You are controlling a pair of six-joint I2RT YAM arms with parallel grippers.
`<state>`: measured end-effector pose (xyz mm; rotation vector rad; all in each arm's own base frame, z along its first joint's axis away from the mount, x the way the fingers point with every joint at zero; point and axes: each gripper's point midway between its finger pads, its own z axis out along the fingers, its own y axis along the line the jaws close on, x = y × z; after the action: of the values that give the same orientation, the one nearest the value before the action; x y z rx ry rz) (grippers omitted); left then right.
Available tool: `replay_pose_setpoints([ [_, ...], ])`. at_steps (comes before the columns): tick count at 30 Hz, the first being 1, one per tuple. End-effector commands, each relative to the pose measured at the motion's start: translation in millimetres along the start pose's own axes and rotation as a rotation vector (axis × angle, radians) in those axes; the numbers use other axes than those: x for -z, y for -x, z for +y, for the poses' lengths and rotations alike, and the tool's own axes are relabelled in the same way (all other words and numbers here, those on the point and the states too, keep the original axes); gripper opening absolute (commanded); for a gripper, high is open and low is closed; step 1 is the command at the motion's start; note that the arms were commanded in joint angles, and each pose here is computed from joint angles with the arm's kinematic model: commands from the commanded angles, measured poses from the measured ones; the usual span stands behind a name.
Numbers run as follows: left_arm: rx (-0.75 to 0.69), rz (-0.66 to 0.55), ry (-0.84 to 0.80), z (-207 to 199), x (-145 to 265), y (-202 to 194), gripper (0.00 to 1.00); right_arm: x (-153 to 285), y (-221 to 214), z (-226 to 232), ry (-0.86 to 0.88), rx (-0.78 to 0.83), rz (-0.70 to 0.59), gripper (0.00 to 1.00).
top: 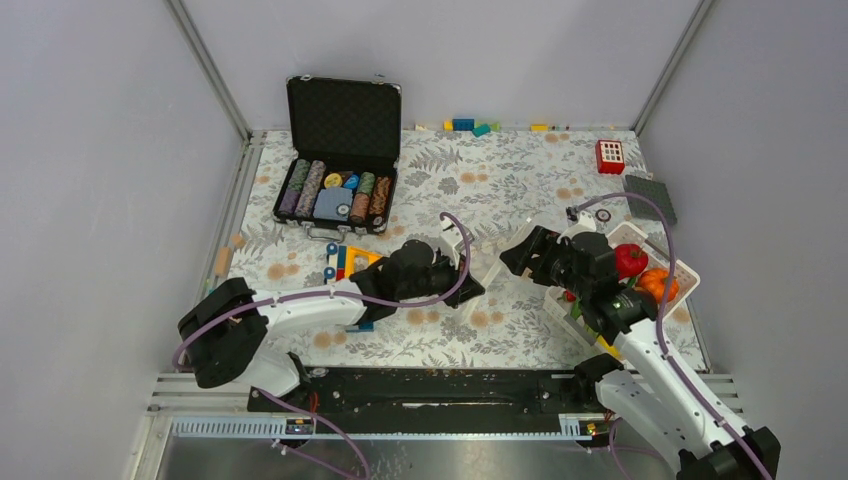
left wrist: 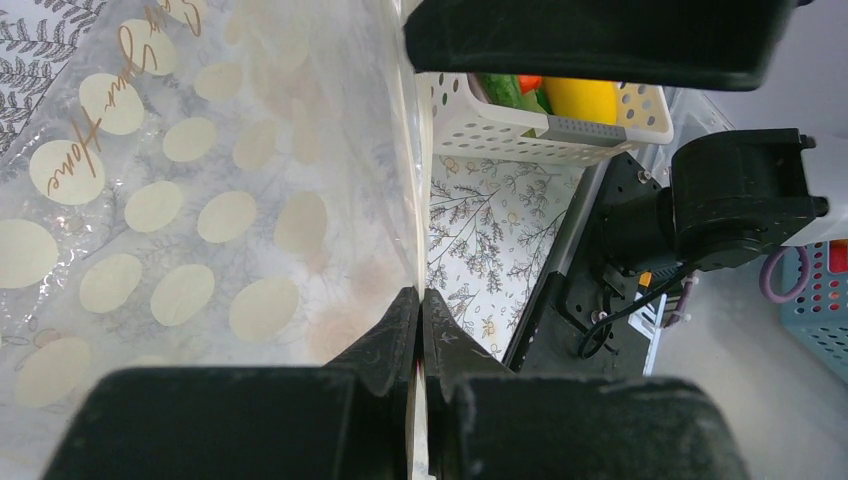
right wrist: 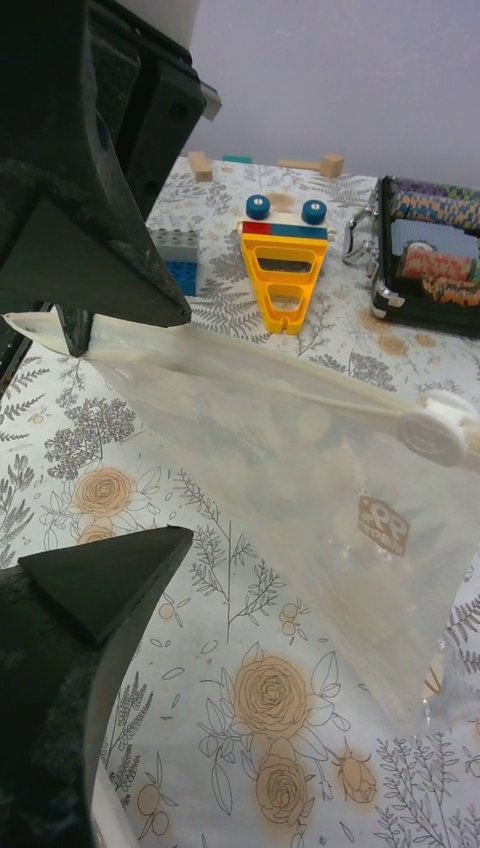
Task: Place the food in the zip-top bag and seal the zipper
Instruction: Open the zipper of the food storage bag at the center of the board.
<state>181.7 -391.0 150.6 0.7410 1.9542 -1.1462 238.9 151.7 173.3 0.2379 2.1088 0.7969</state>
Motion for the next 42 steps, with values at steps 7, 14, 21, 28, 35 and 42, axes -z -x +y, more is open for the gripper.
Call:
replay_pose_setpoints([
  [7,-0.012,-0.072,-0.015,-12,-5,28,0.00,-6,-3,1,-0.005,0.008,0.024,0.77],
  [14,-0.054,-0.048,0.000,-14,-6,28,0.00,-14,-5,-2,-0.030,-0.032,0.039,0.72],
  [21,-0.119,-0.028,0.087,-12,-10,25,0.00,-19,-7,-9,-0.146,-0.054,0.055,0.64],
  [28,-0.182,-0.014,0.193,-7,-13,24,0.00,-15,-6,-31,-0.338,-0.045,0.054,0.57],
  [35,-0.206,-0.011,0.186,-16,-15,22,0.00,-24,-5,-31,-0.356,-0.039,0.050,0.52],
  [42,-0.236,0.004,0.201,-22,-17,16,0.00,-33,4,-27,-0.343,-0.055,-0.006,0.45],
])
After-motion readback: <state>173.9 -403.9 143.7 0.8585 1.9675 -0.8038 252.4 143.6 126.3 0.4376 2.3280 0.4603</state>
